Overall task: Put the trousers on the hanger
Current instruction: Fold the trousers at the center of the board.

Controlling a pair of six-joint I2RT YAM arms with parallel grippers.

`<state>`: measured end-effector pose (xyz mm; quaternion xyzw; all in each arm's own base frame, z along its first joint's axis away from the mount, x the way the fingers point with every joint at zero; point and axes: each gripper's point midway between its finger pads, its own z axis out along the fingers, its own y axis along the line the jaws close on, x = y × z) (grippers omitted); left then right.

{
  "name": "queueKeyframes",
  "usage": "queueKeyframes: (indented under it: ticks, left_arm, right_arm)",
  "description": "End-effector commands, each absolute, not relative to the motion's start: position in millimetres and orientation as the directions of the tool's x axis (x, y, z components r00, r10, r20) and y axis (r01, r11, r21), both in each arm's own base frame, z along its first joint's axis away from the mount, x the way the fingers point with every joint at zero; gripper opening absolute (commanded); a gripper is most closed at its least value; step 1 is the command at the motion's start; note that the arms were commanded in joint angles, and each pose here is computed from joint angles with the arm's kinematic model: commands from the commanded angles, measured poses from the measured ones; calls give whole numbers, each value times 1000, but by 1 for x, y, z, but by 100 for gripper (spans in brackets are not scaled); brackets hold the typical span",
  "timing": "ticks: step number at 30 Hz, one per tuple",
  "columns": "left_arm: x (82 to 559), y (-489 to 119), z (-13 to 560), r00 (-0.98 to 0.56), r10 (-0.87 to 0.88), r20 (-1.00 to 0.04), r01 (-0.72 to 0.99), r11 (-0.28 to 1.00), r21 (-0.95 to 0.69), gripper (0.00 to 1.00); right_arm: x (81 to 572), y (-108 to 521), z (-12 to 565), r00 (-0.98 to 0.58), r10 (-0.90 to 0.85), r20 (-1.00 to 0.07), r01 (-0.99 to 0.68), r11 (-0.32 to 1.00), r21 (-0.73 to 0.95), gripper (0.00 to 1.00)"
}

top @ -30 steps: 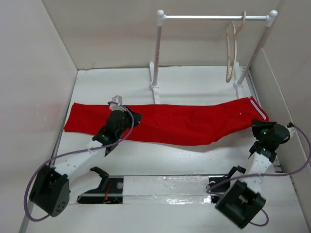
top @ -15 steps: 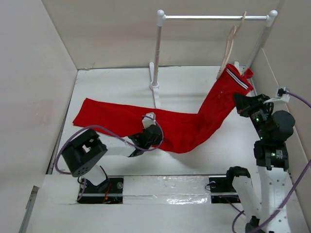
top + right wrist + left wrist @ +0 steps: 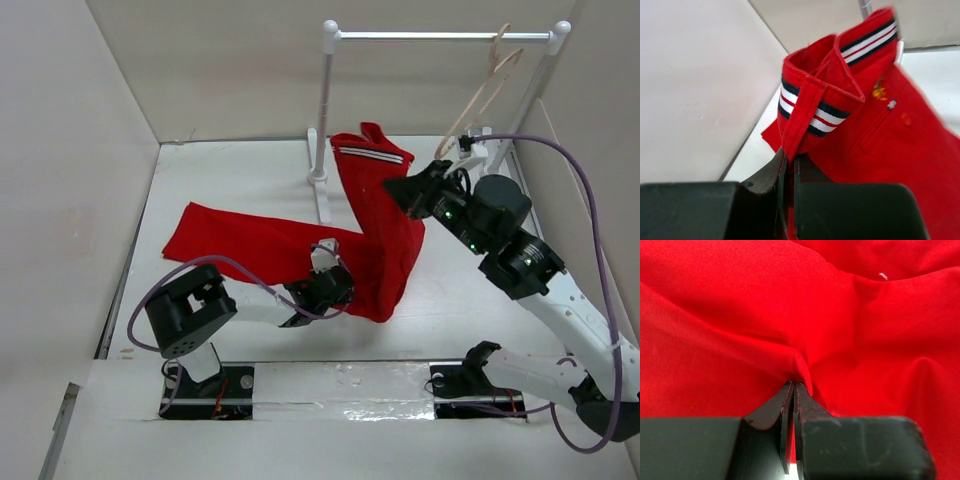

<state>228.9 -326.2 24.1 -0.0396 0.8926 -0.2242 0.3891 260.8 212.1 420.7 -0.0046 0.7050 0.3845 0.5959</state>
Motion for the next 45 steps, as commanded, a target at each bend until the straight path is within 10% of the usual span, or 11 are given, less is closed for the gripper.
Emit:
queueKeyframes:
  ticks: [1,23,28,45]
  left_arm:
    - [213,-321,41,-704,-235,-670,123,889,-442,0]
    - [193,-514,82,-759,-276,-589,290,667,-686,6]
    - [220,-451,133,-654,-378,-655,269,693,-669,68]
    - [259,-119,350,-67,-768,-637,143,624,-768,41]
  right_arm:
    - [266,192,498,-67,585,-808,-455,703,546,0]
    - [308,197,542,-57,580,-813,-485,695,530,0]
    - [313,200,524,-68,573,-816,-478,700,531,0]
    - [330,370,482,-212,507,-835,-565,634,528,0]
